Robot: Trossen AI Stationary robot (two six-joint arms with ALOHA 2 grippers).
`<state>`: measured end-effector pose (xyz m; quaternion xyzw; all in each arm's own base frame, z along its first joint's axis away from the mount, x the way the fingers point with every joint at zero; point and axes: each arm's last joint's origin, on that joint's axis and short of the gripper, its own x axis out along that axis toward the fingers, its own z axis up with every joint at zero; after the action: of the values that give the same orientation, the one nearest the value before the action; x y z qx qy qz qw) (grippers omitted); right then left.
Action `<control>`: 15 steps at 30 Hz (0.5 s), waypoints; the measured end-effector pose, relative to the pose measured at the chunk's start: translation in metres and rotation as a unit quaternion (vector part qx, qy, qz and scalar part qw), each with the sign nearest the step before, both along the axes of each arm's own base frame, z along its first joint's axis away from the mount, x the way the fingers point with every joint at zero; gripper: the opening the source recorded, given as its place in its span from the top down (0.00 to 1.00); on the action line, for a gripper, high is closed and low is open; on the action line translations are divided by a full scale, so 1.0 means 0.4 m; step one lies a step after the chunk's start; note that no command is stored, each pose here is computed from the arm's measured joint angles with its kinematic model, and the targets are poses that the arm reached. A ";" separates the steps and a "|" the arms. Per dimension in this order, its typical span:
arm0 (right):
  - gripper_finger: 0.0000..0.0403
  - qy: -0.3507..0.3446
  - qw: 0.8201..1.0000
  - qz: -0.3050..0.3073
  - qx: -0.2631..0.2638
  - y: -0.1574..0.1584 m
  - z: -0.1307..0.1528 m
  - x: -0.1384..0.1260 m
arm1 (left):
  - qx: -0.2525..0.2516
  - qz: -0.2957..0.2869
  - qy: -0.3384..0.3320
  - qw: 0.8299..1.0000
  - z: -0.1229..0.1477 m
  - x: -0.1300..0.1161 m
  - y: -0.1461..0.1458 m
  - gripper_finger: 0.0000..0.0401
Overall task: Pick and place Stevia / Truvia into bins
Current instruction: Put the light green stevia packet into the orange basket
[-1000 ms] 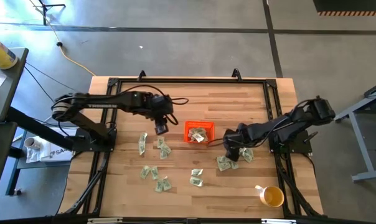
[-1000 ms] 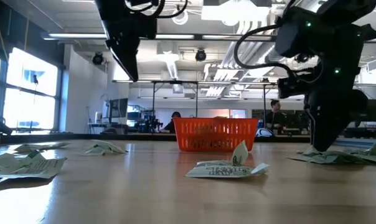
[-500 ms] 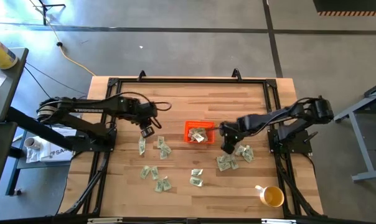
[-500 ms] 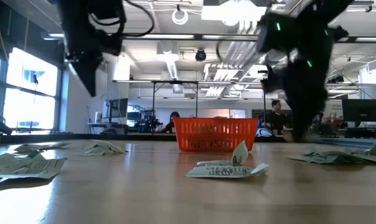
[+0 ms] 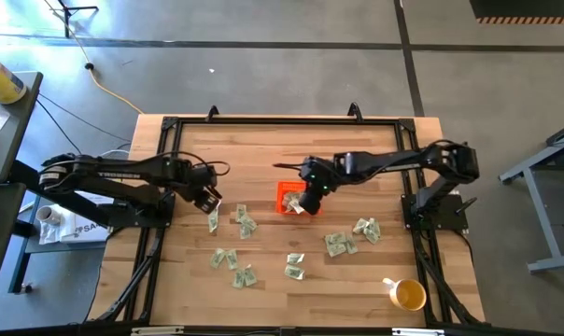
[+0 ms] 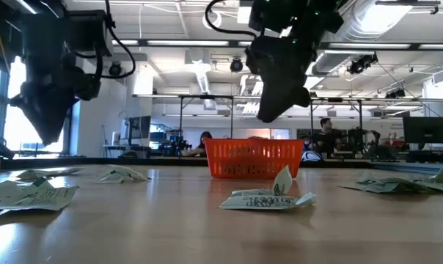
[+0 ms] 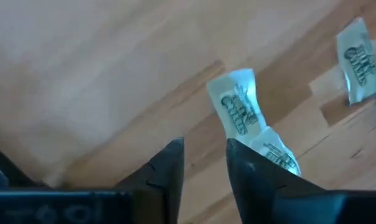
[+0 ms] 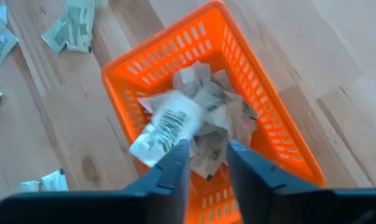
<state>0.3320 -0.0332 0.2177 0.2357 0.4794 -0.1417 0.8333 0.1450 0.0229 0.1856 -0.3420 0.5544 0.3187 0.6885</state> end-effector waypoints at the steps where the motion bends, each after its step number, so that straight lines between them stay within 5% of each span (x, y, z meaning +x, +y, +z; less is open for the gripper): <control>1: 0.72 0.004 1.000 -0.001 0.002 -0.002 -0.003 0.005 | -0.009 0.015 -0.003 1.000 -0.005 0.000 -0.001 0.58; 9: 0.33 0.015 0.999 -0.024 -0.038 -0.006 0.036 -0.011 | -0.019 0.084 -0.053 0.995 -0.028 0.017 0.002 0.37; 15: 0.21 0.038 0.995 -0.050 -0.073 -0.011 0.051 -0.035 | -0.008 0.083 -0.051 0.995 -0.078 0.041 0.007 0.32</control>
<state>0.3179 -0.0375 0.2382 0.1922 0.4863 -0.2266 0.8217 0.1615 0.0257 0.1544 -0.4077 0.4909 0.3527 0.6844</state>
